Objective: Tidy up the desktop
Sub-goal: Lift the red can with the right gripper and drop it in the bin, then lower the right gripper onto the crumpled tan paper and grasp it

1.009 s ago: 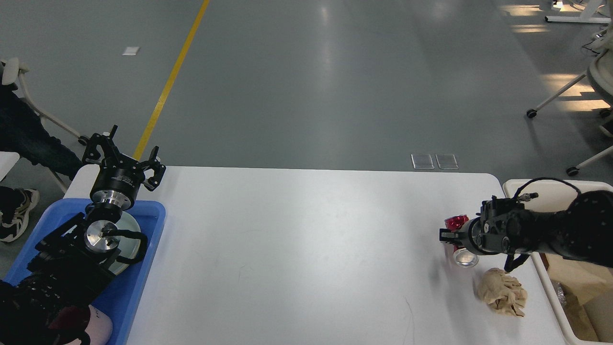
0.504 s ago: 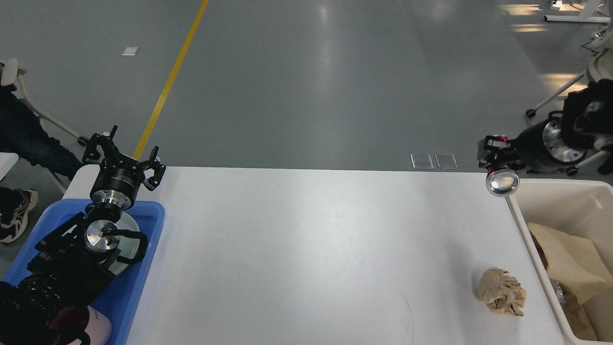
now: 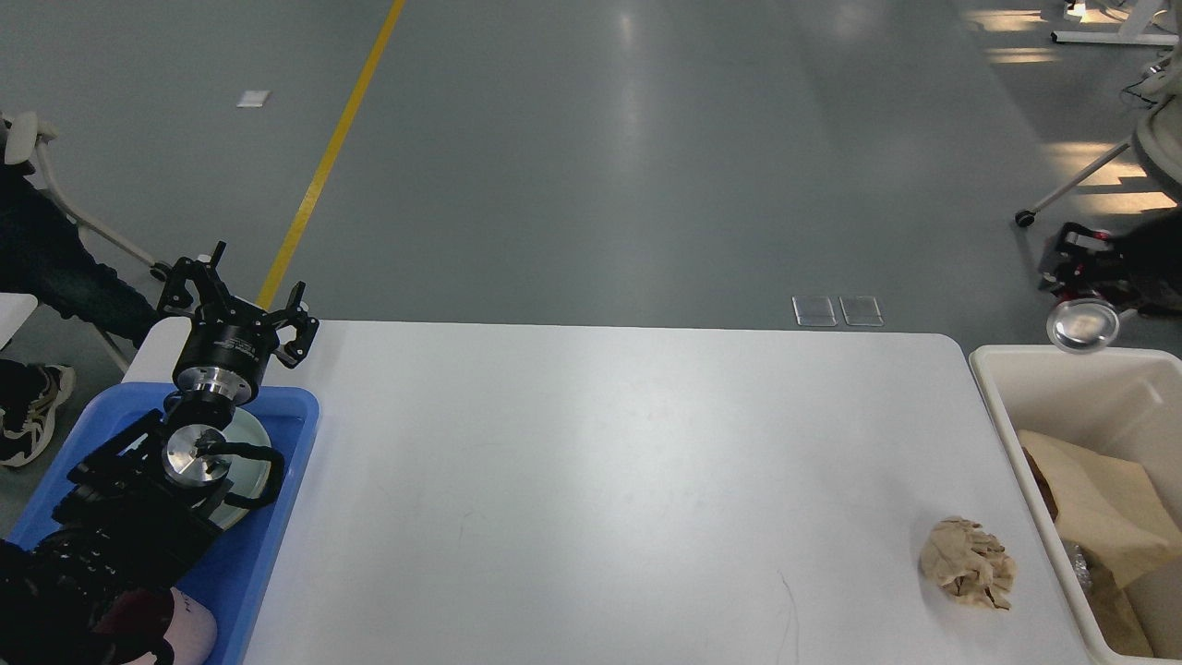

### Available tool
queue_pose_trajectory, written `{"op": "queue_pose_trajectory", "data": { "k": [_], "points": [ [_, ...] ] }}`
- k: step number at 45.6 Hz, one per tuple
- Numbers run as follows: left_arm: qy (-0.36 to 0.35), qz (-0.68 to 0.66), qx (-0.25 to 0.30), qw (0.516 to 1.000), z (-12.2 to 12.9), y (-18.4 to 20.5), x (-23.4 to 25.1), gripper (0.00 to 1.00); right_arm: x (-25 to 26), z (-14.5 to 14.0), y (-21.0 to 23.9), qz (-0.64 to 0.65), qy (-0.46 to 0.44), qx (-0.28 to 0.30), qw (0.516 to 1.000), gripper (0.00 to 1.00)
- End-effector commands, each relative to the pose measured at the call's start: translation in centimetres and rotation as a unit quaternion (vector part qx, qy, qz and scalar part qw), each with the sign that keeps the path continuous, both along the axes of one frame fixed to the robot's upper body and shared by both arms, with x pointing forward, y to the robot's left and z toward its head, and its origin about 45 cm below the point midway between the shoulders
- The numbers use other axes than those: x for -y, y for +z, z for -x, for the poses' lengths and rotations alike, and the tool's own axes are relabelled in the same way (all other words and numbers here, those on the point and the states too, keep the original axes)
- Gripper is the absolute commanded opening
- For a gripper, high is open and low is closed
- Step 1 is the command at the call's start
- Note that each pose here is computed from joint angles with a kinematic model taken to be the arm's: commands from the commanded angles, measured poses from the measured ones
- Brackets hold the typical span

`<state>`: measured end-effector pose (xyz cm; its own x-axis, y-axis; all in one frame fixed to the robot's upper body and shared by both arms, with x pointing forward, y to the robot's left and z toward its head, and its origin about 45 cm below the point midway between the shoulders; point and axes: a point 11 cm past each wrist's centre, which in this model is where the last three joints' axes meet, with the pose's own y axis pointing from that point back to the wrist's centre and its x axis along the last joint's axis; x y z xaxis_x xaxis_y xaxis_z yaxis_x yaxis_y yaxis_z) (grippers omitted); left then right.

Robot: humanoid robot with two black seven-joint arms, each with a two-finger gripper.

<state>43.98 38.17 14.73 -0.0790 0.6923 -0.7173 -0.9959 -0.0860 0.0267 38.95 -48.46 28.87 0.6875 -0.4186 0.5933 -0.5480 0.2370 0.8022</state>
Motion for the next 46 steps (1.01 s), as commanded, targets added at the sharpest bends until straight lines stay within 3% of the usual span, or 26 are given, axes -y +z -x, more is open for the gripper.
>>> {"op": "queue_pose_trajectory", "data": {
  "k": [1,3,5,11,16,33,42,46],
  "points": [
    [0.000,0.000,0.000,1.000,0.0,0.0,0.0,0.96,5.3,2.3,-5.3,0.071,-0.043,0.005,0.996,0.00],
    [0.000,0.000,0.000,1.000,0.0,0.0,0.0,0.96,6.6,3.3,-7.0,0.082,-0.055,-0.002,0.995,0.00],
    [0.000,0.000,0.000,1.000,0.0,0.0,0.0,0.96,7.3,4.1,-8.8,0.087,-0.063,-0.006,0.994,0.10],
    [0.000,0.000,0.000,1.000,0.0,0.0,0.0,0.96,8.8,6.3,-13.4,0.098,-0.082,-0.015,0.992,0.53],
    [0.000,0.000,0.000,1.000,0.0,0.0,0.0,0.96,9.7,6.7,-14.8,0.112,-0.093,-0.003,0.989,0.99],
    [0.000,0.000,0.000,1.000,0.0,0.0,0.0,0.96,7.6,7.2,-17.3,0.090,-0.081,-0.024,0.992,1.00],
    [0.000,0.000,0.000,1.000,0.0,0.0,0.0,0.96,2.3,3.1,-16.1,0.067,-0.014,-0.028,0.997,1.00],
    [0.000,0.000,0.000,1.000,0.0,0.0,0.0,0.96,-0.7,0.8,-13.5,0.062,0.032,-0.027,0.997,1.00]
  ]
}}
